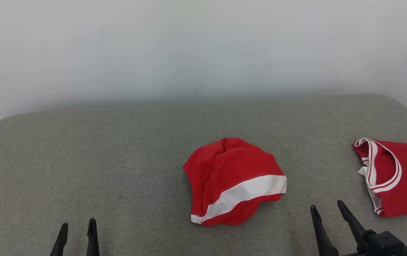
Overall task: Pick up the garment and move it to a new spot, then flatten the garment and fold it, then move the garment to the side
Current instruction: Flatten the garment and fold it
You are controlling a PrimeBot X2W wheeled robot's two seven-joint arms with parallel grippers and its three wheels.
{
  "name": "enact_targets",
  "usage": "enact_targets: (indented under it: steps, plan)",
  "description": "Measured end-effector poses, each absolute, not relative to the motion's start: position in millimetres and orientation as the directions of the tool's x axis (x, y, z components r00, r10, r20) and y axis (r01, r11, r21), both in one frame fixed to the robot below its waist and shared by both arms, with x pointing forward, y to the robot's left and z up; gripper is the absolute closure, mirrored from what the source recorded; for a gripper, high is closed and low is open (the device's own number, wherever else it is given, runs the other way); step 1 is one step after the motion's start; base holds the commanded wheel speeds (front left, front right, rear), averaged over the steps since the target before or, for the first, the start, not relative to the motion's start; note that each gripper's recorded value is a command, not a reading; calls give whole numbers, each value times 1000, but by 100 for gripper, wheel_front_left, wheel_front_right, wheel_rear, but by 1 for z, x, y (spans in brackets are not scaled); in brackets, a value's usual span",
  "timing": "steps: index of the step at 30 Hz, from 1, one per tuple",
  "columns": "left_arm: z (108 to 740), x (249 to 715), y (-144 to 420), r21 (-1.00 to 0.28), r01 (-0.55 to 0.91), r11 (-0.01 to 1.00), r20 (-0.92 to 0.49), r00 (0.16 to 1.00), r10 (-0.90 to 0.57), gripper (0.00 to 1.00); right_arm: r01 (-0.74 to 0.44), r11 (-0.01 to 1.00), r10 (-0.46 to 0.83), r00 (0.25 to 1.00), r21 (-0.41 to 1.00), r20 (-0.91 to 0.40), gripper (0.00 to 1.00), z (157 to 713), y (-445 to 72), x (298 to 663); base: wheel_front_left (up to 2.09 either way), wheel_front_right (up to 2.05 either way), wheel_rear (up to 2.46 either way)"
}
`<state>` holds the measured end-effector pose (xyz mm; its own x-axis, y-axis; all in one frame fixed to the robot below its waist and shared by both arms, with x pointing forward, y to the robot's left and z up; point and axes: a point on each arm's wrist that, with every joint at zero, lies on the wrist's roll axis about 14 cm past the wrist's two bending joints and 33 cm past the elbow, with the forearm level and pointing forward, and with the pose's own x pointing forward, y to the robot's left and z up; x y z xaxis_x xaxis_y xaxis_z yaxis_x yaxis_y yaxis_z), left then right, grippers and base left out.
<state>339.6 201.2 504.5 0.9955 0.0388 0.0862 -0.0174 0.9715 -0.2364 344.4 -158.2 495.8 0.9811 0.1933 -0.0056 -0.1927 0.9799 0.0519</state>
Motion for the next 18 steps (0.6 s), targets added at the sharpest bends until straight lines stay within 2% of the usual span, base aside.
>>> enact_targets:
  steps: [18]
  plan:
    - [499,343,192,-230,7,973,72,997,10,0,-182,982,183,983,55,-13,0,493,-159,343,0,0,0]
